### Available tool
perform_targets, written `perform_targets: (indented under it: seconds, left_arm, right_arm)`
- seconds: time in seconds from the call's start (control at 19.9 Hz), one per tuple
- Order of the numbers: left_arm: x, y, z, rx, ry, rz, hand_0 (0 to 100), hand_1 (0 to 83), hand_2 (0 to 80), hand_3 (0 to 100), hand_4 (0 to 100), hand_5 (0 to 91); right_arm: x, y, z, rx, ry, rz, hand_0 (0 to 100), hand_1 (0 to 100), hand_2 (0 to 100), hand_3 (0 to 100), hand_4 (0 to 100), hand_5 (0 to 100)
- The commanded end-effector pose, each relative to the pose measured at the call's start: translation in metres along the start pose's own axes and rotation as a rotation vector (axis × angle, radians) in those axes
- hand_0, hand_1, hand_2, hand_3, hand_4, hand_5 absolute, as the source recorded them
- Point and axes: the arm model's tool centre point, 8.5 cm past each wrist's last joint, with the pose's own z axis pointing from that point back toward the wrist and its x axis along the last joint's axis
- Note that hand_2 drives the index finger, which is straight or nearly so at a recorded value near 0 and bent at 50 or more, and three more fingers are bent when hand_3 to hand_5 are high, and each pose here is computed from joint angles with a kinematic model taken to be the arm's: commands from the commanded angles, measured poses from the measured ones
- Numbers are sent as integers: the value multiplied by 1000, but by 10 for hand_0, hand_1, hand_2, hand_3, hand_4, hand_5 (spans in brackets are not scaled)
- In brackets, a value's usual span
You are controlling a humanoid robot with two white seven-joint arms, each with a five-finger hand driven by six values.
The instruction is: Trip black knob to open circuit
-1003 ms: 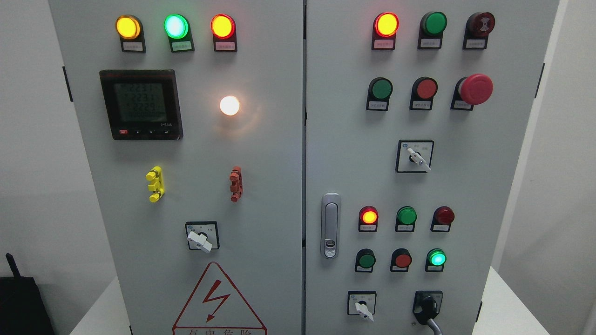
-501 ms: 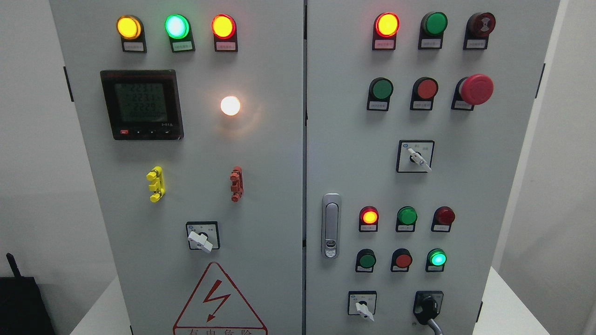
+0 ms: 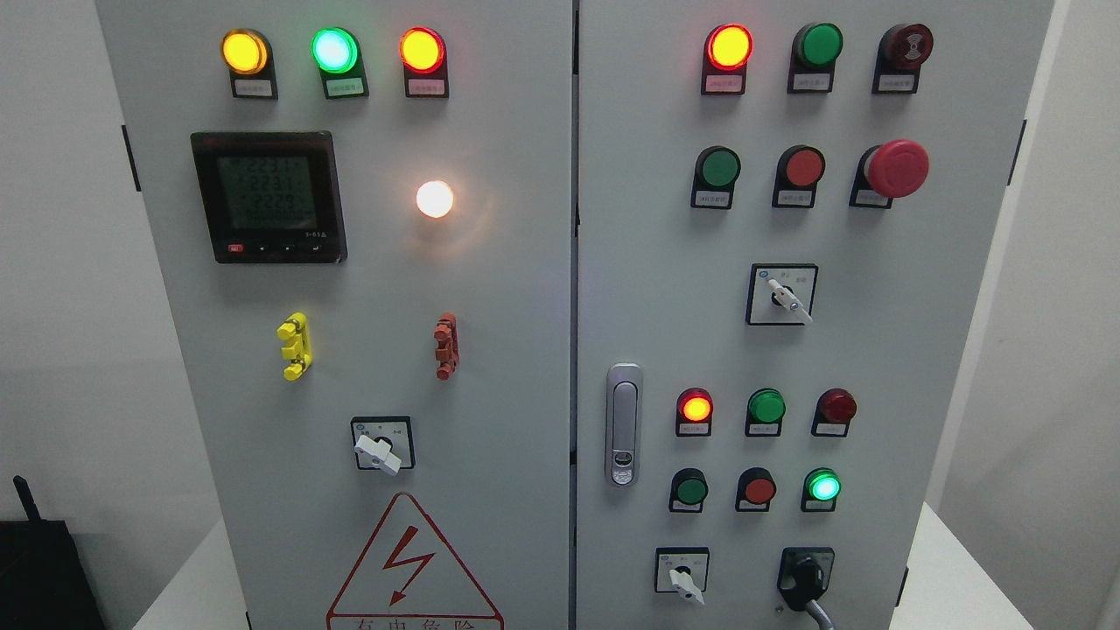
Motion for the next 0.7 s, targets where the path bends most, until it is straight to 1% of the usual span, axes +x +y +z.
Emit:
perform_targets:
  seconds: [0.0,0.65]
  left_arm:
    - [0,0,0,-1,3,-23,120,389,0,0,0,0]
    - [0,0,0,-1,3,-23,120,389,0,0,0,0]
  right_arm:
    - [-1,-2,0,-21,5,-10,0,52,0,1000,1000,1000]
    - [-1,-8,0,-36,6,-23,0,58,0,1000,1000,1000]
